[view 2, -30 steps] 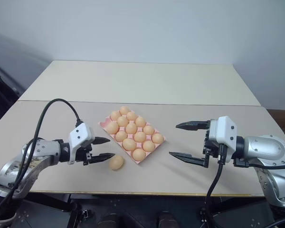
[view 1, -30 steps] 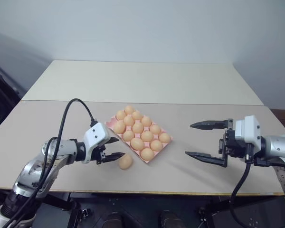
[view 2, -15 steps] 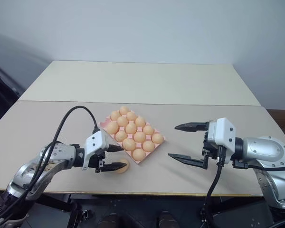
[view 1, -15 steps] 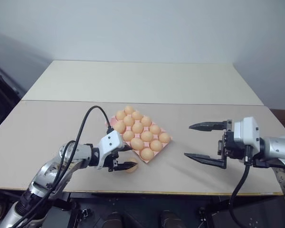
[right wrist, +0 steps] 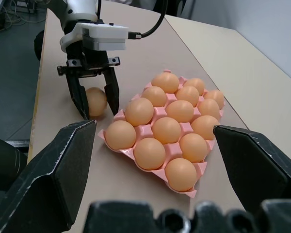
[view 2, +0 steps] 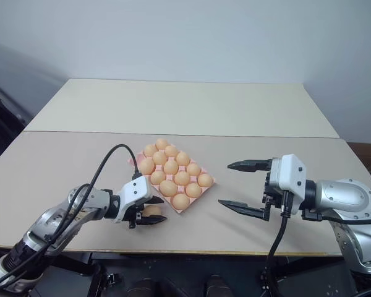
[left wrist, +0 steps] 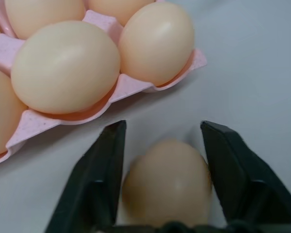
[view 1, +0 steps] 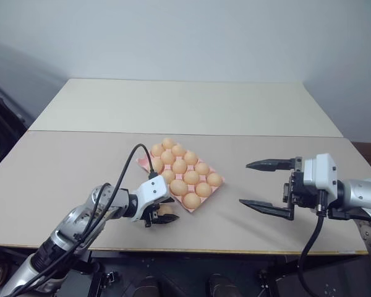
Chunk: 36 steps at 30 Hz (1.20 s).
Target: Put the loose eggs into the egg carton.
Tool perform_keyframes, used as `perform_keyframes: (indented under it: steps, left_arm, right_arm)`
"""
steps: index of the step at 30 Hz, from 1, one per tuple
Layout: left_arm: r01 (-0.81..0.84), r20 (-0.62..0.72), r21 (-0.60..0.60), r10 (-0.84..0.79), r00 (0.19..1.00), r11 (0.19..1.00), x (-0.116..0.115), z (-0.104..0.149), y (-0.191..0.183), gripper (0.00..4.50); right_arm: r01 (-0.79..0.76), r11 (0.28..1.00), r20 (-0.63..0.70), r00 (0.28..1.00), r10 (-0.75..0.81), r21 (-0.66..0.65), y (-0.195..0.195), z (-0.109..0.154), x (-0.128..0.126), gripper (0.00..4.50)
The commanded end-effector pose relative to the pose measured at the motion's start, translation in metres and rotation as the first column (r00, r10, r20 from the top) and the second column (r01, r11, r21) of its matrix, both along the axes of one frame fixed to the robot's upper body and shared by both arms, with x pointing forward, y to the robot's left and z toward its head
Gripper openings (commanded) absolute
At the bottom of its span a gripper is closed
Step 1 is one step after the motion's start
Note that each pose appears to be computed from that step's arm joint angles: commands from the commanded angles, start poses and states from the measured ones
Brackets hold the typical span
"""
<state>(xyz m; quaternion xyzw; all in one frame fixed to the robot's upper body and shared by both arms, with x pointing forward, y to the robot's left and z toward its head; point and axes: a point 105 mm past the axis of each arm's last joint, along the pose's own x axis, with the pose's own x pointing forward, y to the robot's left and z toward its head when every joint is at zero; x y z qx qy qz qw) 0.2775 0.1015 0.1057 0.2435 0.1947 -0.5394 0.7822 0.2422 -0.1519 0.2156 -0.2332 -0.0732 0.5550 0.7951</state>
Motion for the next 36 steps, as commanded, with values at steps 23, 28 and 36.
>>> perform_keyframes:
  steps: [23, 28, 36]
  left_arm:
    - [-0.247, 0.277, -0.303, 0.333, 0.901, 0.92, 0.078, 0.103, 0.09, 1.35]
    - [-0.239, 0.277, -0.386, 0.359, 0.891, 0.891, 0.103, 0.103, 0.076, 1.35]
    - [-0.278, 0.269, -0.344, 0.378, 0.886, 0.897, 0.135, 0.081, 0.058, 1.35]
  right_arm:
    - [-0.007, 1.0, 0.064, 0.998, 0.007, 0.004, 0.001, 0.013, 0.003, 4.5]
    - [-0.008, 1.0, 0.069, 0.998, 0.008, 0.003, 0.001, 0.014, 0.004, 4.5]
    - [0.009, 1.0, 0.079, 0.997, -0.009, -0.004, 0.0, 0.016, 0.001, 4.5]
